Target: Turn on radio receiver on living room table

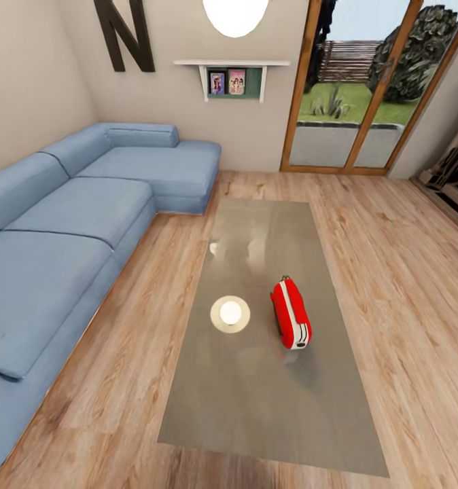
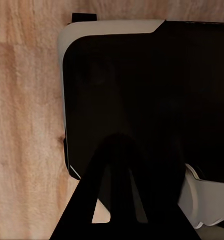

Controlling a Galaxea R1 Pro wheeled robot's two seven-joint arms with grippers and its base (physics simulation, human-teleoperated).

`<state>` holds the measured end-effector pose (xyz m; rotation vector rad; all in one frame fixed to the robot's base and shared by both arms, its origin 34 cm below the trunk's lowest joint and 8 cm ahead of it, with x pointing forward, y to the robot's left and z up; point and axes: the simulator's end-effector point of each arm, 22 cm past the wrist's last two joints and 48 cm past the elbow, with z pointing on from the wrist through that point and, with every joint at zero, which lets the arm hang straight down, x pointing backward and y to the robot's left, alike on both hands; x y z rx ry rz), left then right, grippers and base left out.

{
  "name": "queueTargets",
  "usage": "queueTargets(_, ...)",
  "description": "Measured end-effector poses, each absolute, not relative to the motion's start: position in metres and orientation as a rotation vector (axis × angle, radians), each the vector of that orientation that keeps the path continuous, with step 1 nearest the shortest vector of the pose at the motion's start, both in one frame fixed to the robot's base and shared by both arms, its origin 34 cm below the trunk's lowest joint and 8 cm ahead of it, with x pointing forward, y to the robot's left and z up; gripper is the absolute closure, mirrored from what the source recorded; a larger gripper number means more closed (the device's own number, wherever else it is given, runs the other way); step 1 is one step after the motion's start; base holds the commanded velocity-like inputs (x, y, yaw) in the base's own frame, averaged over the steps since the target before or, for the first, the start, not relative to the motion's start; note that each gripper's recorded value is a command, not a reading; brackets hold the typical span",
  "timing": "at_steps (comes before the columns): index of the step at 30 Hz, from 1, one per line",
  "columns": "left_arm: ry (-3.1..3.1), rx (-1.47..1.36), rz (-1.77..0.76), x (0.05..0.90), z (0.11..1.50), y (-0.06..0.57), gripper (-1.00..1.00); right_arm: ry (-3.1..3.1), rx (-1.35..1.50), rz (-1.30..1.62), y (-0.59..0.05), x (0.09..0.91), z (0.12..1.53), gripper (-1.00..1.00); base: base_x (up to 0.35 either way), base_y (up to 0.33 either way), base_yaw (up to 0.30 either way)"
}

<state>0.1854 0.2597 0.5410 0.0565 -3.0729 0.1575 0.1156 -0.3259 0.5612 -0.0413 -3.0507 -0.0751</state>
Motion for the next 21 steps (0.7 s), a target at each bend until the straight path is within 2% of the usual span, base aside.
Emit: queueTargets(21, -3.108, 0.049, 0.158, 0.200, 0.543, 0.261, 1.00, -3.084, -0.037, -0.081, -0.324, 0.129, 0.561, -1.00, 0.000, 0.000, 0.000)
